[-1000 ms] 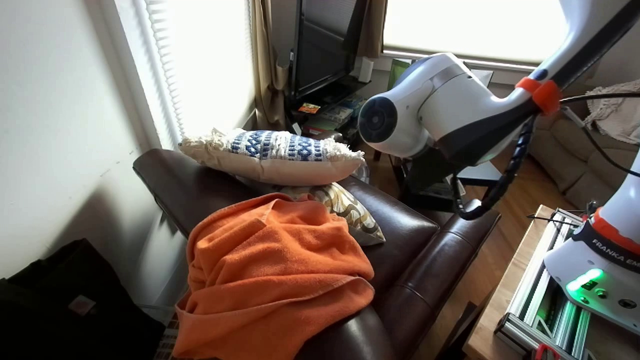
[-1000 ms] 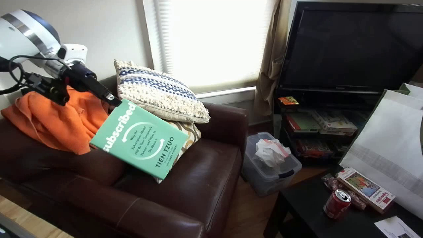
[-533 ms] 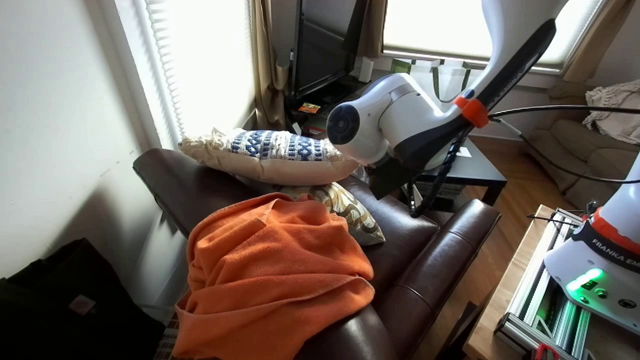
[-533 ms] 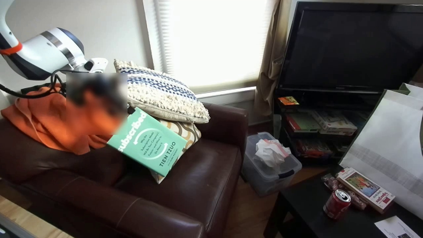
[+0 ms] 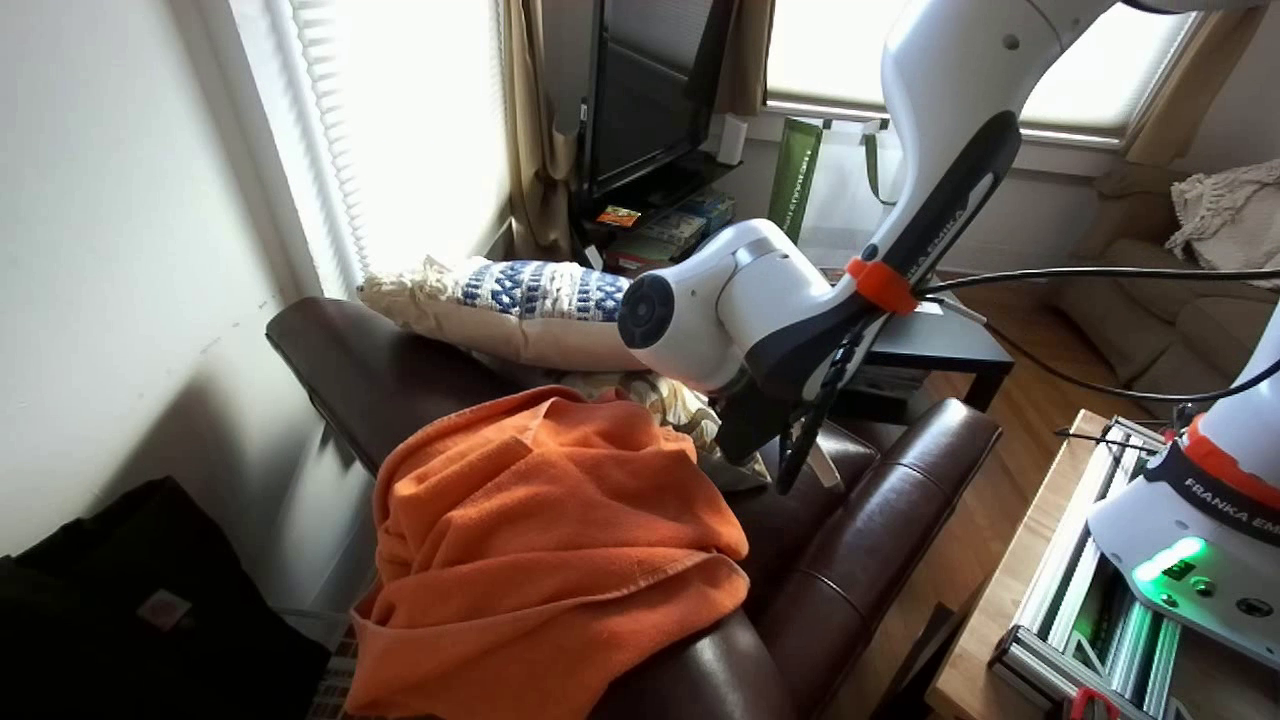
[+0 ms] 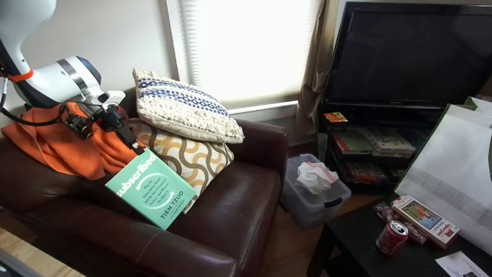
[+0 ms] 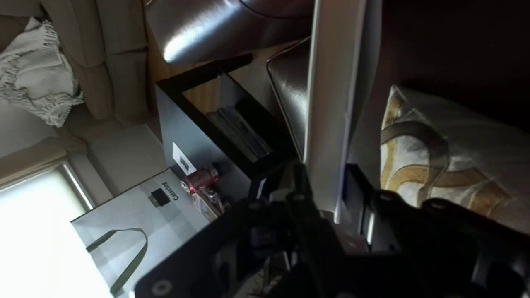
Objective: Move the book to the left on the sofa seat
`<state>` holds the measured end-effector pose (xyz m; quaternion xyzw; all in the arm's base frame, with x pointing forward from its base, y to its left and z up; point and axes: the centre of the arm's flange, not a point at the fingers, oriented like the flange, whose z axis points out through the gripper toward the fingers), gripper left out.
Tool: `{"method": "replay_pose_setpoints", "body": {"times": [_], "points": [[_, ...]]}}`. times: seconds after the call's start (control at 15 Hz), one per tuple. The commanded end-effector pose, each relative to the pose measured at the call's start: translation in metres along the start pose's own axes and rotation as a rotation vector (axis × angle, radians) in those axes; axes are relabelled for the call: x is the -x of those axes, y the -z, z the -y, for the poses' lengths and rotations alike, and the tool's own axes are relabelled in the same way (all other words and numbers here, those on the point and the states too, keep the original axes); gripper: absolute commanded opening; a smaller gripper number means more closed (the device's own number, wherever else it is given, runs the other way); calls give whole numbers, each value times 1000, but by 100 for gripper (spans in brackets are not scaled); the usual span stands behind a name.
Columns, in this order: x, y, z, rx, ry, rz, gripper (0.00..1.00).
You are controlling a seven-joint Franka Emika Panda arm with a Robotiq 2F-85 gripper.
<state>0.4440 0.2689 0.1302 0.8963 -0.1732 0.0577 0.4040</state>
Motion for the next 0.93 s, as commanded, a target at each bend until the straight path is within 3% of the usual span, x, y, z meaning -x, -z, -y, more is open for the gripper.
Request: {"method": "replay_pose_setpoints", "body": {"times": [0.0,0.27,0.47,0.73,0.8,0.87], "points": [[2,7,16,-40,85,24,52],[-9,35,-32,-51,122,-7,81],[-9,77,-84,-8,99,-95,100],[13,154,-138,119,71,-271,100],[-11,124,-108,83,61,-182,100],[-5,141,-118,82,53,-206,100]]}}
